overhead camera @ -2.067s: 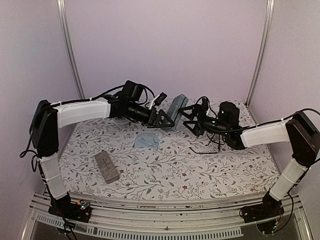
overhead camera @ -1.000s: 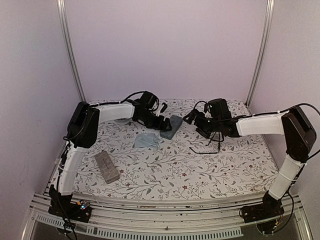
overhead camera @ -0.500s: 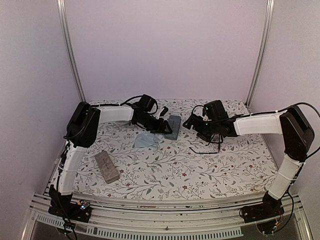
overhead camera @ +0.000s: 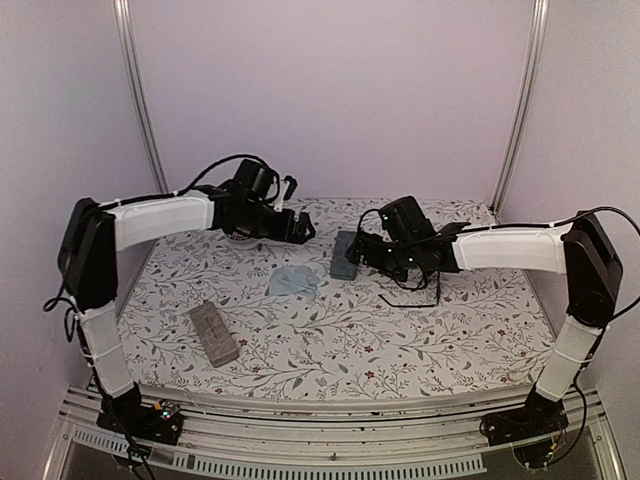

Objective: Organize the sunglasses
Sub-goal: Pick up the sunglasses case from the center of the board.

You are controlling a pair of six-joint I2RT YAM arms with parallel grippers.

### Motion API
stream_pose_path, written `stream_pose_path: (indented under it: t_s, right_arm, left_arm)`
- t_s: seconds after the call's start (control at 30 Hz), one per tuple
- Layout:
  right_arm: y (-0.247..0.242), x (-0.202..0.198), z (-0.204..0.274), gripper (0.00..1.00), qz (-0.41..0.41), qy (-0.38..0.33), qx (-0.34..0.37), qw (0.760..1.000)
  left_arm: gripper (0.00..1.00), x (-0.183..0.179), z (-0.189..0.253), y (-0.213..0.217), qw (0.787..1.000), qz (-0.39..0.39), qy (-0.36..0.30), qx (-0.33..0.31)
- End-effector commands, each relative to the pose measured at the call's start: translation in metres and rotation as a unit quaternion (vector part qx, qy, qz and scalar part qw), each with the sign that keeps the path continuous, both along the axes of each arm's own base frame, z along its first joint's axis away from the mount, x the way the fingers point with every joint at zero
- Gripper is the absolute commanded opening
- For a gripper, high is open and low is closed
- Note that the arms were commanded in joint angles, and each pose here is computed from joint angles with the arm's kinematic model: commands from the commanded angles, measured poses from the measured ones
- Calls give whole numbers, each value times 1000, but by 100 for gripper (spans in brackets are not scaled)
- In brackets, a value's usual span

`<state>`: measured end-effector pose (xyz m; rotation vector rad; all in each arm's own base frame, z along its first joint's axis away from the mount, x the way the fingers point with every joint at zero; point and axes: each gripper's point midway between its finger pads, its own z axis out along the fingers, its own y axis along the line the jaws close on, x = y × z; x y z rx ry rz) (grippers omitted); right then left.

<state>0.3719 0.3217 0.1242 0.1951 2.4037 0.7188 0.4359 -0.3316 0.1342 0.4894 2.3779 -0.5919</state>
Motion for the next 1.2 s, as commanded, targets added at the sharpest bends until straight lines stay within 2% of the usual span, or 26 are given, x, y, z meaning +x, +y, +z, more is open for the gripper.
stream_pose_path:
  t_s: [0.0, 0.13, 0.27, 0.43, 0.47, 0.6, 0.67, 0.9, 1.0, 1.17]
  right_arm:
    - [57, -25, 21, 95, 59, -45, -56, 996]
    - [140, -72, 11, 98, 151, -62, -88, 983]
    - [219, -114, 14, 99, 230, -91, -96, 964]
    - [274, -149, -1, 99, 289, -111, -93, 946]
    - [280, -153, -21, 99, 300, -103, -100, 943]
    - [281, -159, -34, 99, 304, -87, -90, 944]
    - [271, -156, -21, 99, 278, -90, -74, 953]
    - [211, -134, -7, 100, 167, -79, -41, 982]
    - [197, -131, -10, 100, 150, -76, -39, 985]
    - [184, -128, -15, 100, 141, -75, -43, 986]
  left_arm:
    - [98, -4, 109, 70, 981, 130, -147, 6]
    - [98, -32, 153, 128, 961, 200, -193, 8]
    - [98, -56, 185, 173, 948, 235, -213, 5]
    - [98, -81, 199, 201, 944, 243, -223, 0]
    - [98, -86, 196, 204, 945, 243, -218, -2]
    - [98, -109, 145, 210, 957, 248, -150, -3]
    - [98, -126, 106, 216, 960, 263, -101, 4]
    - [96, -182, 6, 224, 945, 320, 42, -59]
    - [94, -191, -19, 223, 939, 329, 78, -63]
    - [94, -191, -54, 219, 933, 334, 126, -33]
